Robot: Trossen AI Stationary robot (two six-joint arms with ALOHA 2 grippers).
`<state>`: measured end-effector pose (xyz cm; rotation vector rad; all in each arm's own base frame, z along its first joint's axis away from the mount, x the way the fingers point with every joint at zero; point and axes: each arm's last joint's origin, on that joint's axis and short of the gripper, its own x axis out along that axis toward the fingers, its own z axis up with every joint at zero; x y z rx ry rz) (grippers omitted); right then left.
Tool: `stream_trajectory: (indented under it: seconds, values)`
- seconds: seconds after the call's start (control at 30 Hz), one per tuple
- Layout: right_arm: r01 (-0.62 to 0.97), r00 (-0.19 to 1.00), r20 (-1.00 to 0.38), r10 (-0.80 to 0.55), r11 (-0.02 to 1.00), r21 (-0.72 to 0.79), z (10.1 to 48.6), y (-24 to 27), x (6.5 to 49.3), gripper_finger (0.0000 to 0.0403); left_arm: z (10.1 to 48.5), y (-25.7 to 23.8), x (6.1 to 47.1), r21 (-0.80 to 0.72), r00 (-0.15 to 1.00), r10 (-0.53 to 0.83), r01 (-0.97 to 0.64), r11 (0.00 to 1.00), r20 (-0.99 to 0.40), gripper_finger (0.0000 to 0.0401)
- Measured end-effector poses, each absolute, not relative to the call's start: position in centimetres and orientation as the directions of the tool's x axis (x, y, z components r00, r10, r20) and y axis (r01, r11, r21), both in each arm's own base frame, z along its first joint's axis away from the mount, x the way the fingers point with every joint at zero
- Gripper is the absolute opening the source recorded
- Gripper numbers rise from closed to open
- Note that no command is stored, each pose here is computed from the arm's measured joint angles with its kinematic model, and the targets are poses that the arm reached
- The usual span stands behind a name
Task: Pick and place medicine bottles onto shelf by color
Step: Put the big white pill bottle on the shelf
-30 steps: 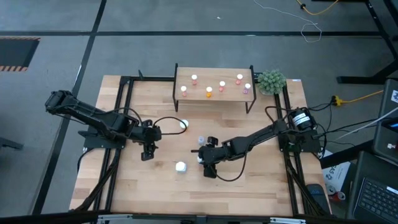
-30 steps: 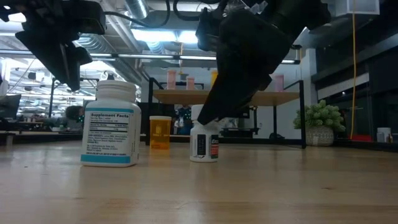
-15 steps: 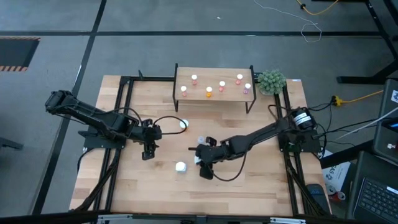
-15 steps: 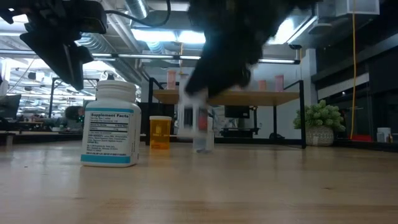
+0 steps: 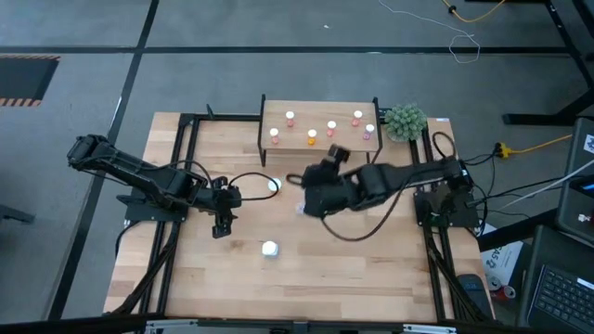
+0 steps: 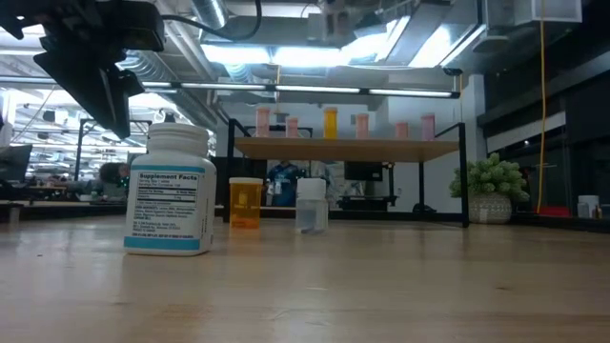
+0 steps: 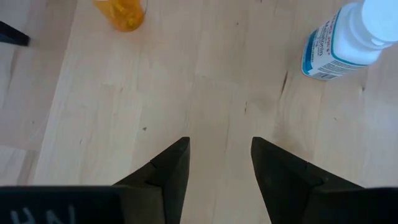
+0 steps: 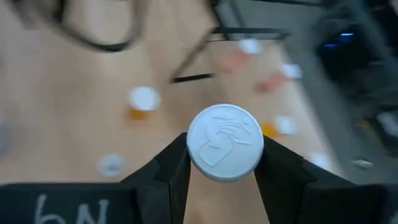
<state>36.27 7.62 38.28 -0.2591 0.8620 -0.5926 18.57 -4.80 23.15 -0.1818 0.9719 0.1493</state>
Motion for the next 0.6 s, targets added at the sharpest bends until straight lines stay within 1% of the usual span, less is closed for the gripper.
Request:
stream_trajectory:
  seconds: [0.1, 0.2, 0.27, 0.3, 0.4, 0.6]
  values:
    - [0.436, 0.464, -0.607, -0.645, 0.763, -0.477, 40.5, 6.2, 35.2, 0.0148, 23.2, -4.8, 18.6, -0.083, 0.556, 0.048, -0.208, 0.974, -0.830, 0.0167]
    - [0.484, 0.396, -0.591, -0.703, 0.707, -0.516, 41.8, 4.3, 34.1, 0.0148, 23.2, -4.8, 18.6, -0.078, 0.557, 0.055, -0.211, 0.974, -0.829, 0.0167]
    - [0.509, 0.352, -0.601, -0.718, 0.686, -0.521, 42.3, 2.9, 33.5, 0.0148, 23.2, -4.8, 18.6, -0.077, 0.557, 0.055, -0.212, 0.974, -0.829, 0.0167]
    - [0.529, 0.358, -0.600, -0.715, 0.685, -0.501, 42.8, 2.3, 33.3, 0.0148, 23.2, -4.8, 18.6, -0.077, 0.557, 0.055, -0.211, 0.974, -0.828, 0.0167]
    - [0.519, 0.366, -0.646, -0.670, 0.723, -0.456, 44.1, 0.4, 31.8, 0.0148, 23.2, -4.8, 18.6, -0.075, 0.557, 0.058, -0.213, 0.974, -0.828, 0.0167]
    - [0.606, 0.390, -0.625, -0.676, 0.700, -0.378, 47.2, -2.1, 27.7, 0.0148, 23.1, -4.7, 18.5, -0.068, 0.555, 0.066, -0.217, 0.974, -0.829, 0.0167]
